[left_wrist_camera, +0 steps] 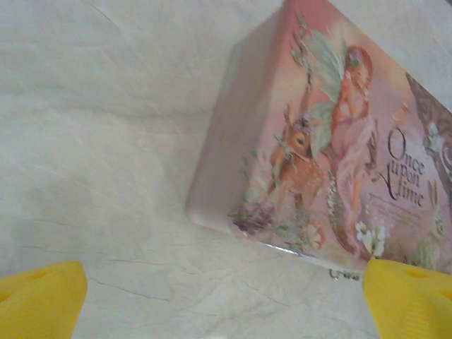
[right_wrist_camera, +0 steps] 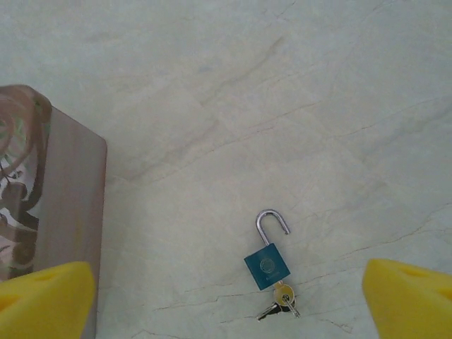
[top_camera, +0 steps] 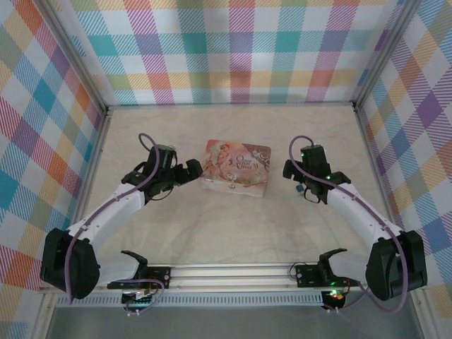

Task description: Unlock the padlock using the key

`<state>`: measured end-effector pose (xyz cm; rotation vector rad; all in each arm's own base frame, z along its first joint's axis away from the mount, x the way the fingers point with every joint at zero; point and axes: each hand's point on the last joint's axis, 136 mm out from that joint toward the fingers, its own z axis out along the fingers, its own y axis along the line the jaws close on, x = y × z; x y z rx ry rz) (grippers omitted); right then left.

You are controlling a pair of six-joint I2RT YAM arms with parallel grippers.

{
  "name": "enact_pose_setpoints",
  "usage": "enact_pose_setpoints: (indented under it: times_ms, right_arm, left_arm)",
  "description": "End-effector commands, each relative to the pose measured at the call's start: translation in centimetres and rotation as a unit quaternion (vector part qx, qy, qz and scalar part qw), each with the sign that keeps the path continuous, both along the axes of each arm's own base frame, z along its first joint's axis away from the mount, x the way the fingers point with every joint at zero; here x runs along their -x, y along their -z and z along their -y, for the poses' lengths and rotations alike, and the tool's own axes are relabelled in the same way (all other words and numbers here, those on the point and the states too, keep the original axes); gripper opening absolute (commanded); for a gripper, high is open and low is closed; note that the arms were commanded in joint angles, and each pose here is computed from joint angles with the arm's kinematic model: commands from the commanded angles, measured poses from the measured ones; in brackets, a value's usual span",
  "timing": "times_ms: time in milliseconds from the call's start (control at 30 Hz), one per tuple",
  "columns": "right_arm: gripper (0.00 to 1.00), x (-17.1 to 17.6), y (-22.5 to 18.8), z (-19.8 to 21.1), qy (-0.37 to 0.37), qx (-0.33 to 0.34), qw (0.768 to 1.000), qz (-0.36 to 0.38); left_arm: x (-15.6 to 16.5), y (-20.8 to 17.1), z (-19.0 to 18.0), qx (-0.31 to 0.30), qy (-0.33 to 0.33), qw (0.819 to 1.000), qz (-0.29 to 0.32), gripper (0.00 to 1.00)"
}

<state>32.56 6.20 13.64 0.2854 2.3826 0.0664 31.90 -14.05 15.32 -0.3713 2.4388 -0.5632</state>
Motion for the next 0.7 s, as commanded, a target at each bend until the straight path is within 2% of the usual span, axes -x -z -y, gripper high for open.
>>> enact_pose_setpoints:
  times_ms: [0,100,200,333,433,567,667]
  right_arm:
    - [1.00,-0.1,-1.2,1.4,0.020,0.023,0.999,0.011]
    - [1.00,-0.5,-1.7,2.3,0.044,0.031,0.998,0.027]
    - [1.00,-1.1,-2.5,4.4,0.090,0.067,0.991,0.066]
    - [1.00,-2.1,-2.8,6.0,0.107,0.117,0.978,0.135]
    - [1.00,-2.6,-2.6,7.0,0.114,0.153,0.963,0.188]
    - [1.00,-3.3,-1.0,8.5,0.129,0.164,0.958,0.194]
    - [1.00,-4.1,0.2,8.7,0.116,0.175,0.957,0.202]
  left_arm:
    - [-0.5,-2.1,-3.9,-0.077,-0.060,0.995,0.031,1.00]
    - [-0.6,-2.9,-6.6,-0.135,-0.103,0.984,0.050,1.00]
    - [-1.2,-3.4,-8.7,-0.207,-0.115,0.968,0.083,1.00]
    - [-1.8,-4.1,-12.2,-0.291,-0.178,0.929,0.145,1.00]
    - [-2.4,-3.9,-14.1,-0.339,-0.201,0.901,0.185,1.00]
    - [-3.6,-0.8,-17.1,-0.351,-0.233,0.894,0.156,1.00]
    - [-4.8,0.8,-17.4,-0.350,-0.226,0.893,0.172,1.00]
